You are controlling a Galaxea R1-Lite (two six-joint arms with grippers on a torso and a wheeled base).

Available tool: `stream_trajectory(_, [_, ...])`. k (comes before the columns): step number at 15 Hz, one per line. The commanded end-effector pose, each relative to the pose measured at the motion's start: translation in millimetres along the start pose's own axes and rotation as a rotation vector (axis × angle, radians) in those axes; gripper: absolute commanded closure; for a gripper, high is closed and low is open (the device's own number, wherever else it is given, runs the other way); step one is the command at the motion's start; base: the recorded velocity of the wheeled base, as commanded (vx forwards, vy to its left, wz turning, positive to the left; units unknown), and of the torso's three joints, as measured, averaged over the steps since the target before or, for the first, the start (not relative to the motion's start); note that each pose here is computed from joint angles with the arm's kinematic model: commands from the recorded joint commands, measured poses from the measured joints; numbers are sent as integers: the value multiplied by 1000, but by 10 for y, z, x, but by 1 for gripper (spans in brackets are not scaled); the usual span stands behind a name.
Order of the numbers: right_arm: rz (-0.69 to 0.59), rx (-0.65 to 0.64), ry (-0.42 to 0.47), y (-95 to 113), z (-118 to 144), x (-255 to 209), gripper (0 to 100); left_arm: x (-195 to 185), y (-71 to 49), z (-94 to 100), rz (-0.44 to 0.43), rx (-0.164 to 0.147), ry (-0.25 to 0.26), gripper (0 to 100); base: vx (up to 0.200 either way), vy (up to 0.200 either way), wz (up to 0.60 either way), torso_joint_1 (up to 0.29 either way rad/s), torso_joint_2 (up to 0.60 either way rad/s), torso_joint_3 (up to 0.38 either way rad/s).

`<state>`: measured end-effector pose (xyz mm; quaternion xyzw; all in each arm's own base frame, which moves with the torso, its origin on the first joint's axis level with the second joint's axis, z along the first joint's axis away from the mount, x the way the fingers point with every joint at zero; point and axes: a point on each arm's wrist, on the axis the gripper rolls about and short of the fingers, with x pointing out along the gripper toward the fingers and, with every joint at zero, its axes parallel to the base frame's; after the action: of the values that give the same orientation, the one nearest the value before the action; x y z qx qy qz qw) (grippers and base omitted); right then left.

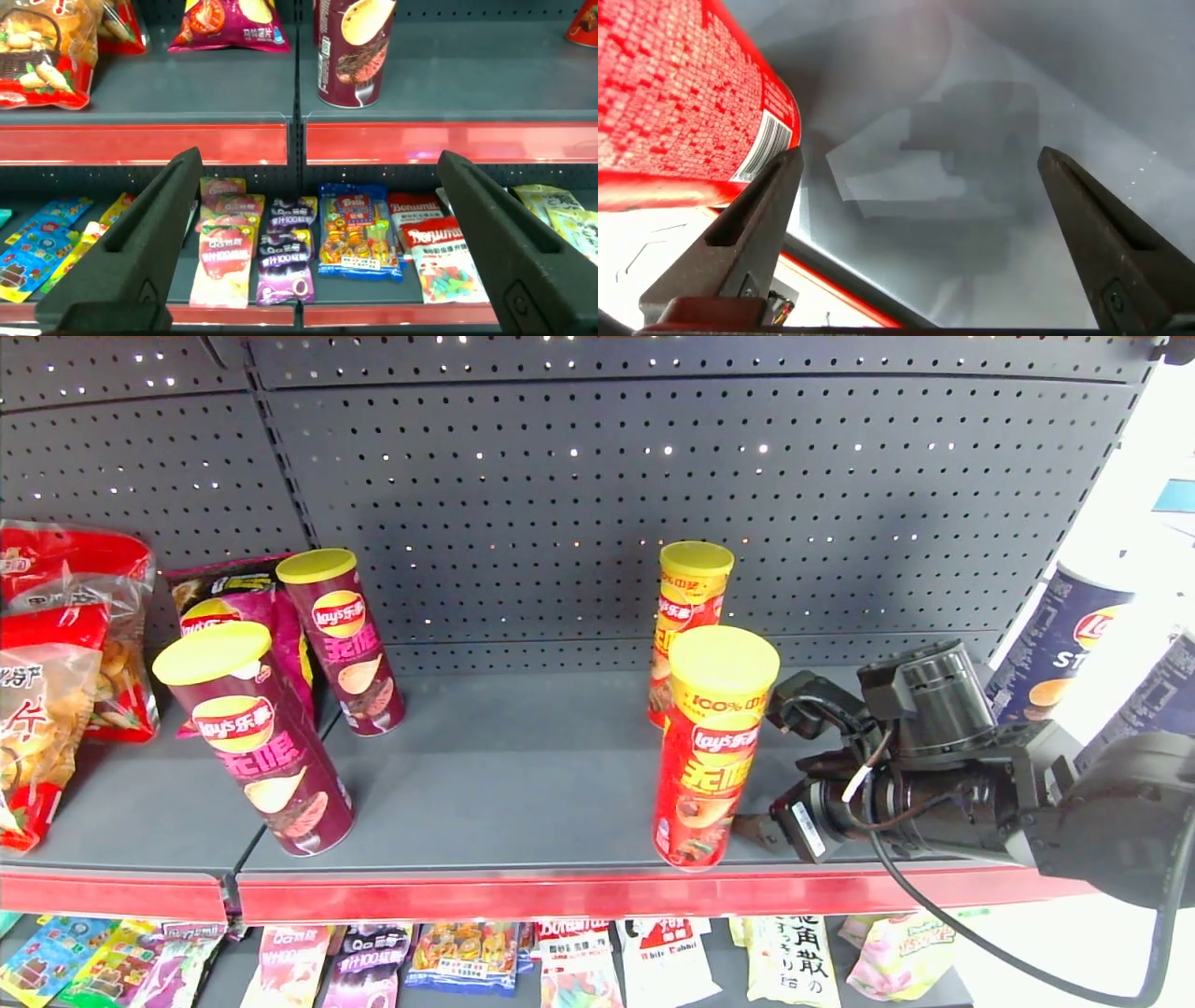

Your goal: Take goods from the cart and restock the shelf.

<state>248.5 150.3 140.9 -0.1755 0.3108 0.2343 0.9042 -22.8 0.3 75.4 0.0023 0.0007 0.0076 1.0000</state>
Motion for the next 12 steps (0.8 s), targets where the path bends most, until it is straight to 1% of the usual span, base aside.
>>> stream_trajectory(1, [3,-3,-1,15,2,-1,0,0,0,1,0,0,-1,0,0,0,0,0,0,0])
stream_trajectory(6, [16,-13,-9,66,28,4,0,0,0,1,0,0,-1,0,0,0,0,0,0,0])
stream_trajectory(12, [6,-5,-3,27,-29,-56,0,0,0,-1,0,0,0,0,0,0,0,0,0,0])
